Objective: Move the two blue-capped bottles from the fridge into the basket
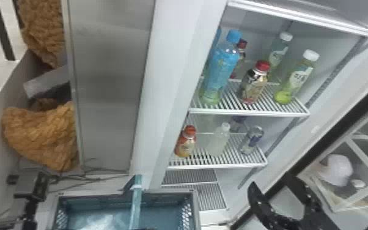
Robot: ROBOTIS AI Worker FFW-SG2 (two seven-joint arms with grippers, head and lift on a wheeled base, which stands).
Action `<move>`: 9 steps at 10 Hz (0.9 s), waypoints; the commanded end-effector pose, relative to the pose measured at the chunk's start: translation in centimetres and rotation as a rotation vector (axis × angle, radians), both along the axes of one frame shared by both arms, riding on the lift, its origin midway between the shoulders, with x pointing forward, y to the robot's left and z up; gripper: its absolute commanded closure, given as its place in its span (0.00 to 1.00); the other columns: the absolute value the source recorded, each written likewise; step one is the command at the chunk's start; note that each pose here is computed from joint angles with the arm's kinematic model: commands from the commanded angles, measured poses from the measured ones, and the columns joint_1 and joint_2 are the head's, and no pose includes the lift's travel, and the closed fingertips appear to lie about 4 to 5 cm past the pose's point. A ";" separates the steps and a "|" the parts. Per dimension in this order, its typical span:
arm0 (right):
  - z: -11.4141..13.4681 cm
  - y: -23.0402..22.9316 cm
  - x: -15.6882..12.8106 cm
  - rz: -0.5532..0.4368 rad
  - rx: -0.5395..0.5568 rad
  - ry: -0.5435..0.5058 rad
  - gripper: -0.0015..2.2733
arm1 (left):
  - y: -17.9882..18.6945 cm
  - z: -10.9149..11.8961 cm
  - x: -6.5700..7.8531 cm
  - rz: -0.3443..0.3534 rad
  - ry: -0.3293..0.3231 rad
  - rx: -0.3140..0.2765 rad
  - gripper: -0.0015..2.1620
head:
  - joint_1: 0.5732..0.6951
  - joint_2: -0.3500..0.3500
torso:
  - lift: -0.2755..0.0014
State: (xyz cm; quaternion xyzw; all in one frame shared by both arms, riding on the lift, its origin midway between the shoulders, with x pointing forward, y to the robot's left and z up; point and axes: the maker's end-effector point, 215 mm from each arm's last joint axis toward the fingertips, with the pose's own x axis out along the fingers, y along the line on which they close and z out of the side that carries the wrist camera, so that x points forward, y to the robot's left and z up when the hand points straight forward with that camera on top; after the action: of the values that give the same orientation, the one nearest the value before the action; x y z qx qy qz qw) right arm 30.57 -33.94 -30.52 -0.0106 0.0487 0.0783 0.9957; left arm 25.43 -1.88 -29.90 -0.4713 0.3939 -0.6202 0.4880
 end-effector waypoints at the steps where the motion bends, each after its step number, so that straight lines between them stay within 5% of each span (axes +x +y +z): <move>1: -0.1 -0.1 0.0 -0.001 -0.006 0.003 0.06 | 0.0 0.0 0.0 0.000 0.000 0.000 0.53 | 1.00 0.00 | 0.72; 9: 1.8 0.2 2.1 0.001 -0.065 -0.034 0.06 | -0.1 -0.1 -0.1 -0.001 0.003 0.003 0.53 | 1.00 0.00 | 0.72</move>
State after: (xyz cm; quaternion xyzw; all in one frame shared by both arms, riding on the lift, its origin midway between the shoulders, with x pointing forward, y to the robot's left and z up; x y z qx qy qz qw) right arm 32.28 -33.91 -29.12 -0.0380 0.0356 0.0756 0.9958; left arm 25.30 -1.96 -30.04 -0.4724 0.3954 -0.6186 0.4877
